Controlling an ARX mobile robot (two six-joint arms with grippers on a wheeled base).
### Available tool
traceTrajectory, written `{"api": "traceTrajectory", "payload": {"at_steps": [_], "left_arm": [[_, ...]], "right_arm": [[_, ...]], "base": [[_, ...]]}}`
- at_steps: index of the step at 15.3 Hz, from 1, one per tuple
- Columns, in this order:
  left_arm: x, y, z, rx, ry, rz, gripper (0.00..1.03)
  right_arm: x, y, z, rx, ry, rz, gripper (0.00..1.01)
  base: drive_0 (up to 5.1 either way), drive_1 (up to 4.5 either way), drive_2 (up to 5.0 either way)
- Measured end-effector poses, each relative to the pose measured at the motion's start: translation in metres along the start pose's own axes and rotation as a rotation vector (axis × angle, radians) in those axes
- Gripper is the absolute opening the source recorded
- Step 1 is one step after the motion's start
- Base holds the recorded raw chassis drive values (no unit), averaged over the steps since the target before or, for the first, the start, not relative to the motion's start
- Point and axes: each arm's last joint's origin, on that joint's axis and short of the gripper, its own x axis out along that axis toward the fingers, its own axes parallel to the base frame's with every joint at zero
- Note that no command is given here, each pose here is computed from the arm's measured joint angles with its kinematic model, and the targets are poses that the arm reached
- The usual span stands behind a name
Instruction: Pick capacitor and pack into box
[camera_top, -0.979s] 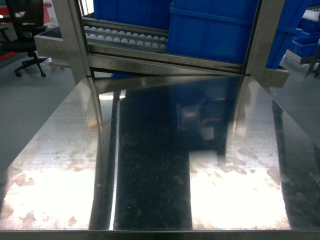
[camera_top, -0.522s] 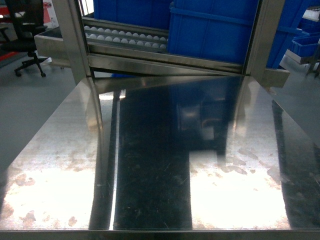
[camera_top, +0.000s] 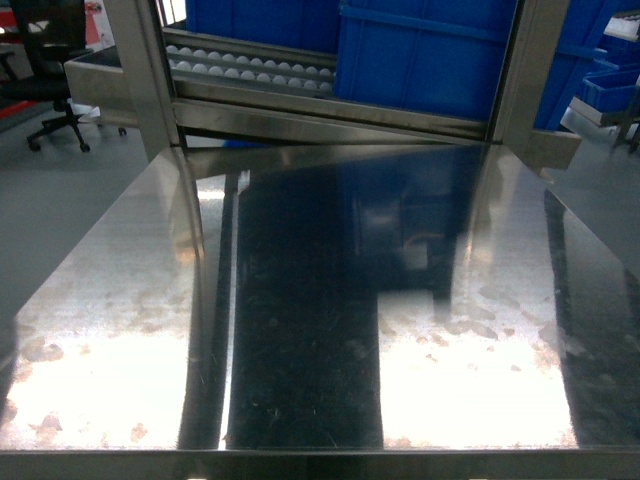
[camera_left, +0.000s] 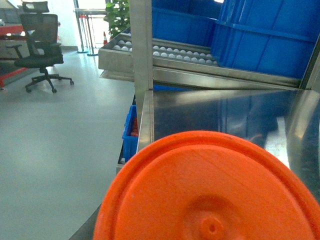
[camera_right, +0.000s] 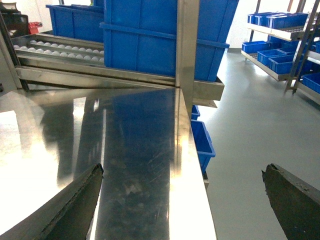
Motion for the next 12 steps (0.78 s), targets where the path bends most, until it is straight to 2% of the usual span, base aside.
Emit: {"api": "traceTrajectory", "payload": {"at_steps": [12], "left_arm": [[0.0,0.0,-0.0005,0.014,0.005,0.0,0.43]], "right_arm": [[0.0,0.0,-0.0002,0.0,0.002,0.001,0.98]], "base": [[0.0,0.0,0.0]]}}
